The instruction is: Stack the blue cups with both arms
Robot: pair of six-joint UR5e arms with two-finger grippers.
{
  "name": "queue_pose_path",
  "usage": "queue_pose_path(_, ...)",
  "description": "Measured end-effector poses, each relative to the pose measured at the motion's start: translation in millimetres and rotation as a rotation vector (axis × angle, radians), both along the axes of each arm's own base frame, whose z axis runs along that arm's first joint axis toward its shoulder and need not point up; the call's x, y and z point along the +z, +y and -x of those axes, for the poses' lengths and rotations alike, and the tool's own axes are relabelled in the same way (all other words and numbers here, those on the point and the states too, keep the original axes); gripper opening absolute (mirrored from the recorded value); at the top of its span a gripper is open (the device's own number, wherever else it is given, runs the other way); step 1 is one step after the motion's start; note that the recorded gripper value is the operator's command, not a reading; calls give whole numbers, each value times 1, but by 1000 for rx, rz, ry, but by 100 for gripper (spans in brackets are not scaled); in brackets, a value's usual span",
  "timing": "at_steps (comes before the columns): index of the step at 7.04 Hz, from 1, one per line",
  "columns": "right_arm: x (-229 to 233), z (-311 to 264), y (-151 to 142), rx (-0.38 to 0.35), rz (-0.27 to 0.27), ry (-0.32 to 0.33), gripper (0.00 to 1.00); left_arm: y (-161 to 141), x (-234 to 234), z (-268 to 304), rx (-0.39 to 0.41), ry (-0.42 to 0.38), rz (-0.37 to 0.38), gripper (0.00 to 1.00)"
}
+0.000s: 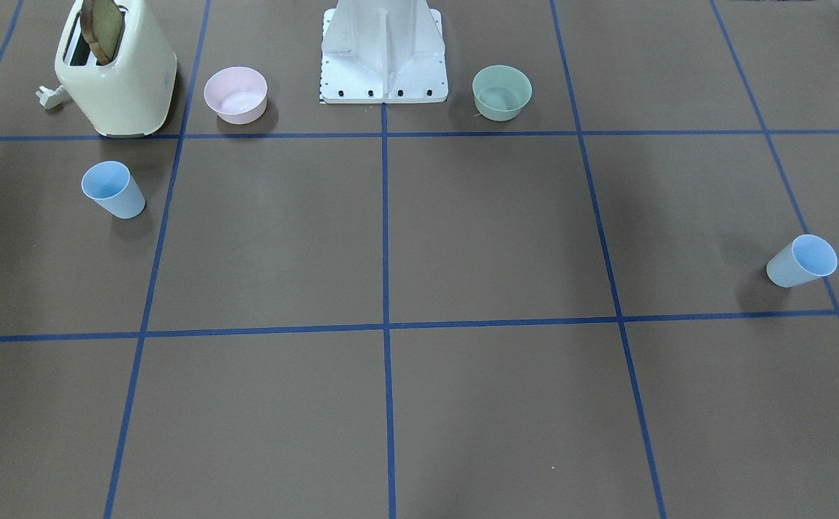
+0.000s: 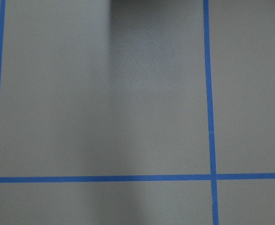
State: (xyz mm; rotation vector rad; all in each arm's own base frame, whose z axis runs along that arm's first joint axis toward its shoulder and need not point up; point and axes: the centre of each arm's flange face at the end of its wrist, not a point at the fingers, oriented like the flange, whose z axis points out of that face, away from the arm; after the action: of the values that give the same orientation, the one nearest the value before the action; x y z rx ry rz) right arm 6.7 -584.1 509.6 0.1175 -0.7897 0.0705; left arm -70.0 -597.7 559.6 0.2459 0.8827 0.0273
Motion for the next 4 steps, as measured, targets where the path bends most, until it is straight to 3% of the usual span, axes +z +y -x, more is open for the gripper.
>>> queue_pose_path(2,-22,13,7,25,19,-56,100,-6,3,-17,20,-3,15,98)
queue_pose_path(4,-53,36,34,46,15,-99,100,-6,24,-46,55,-10,37,98)
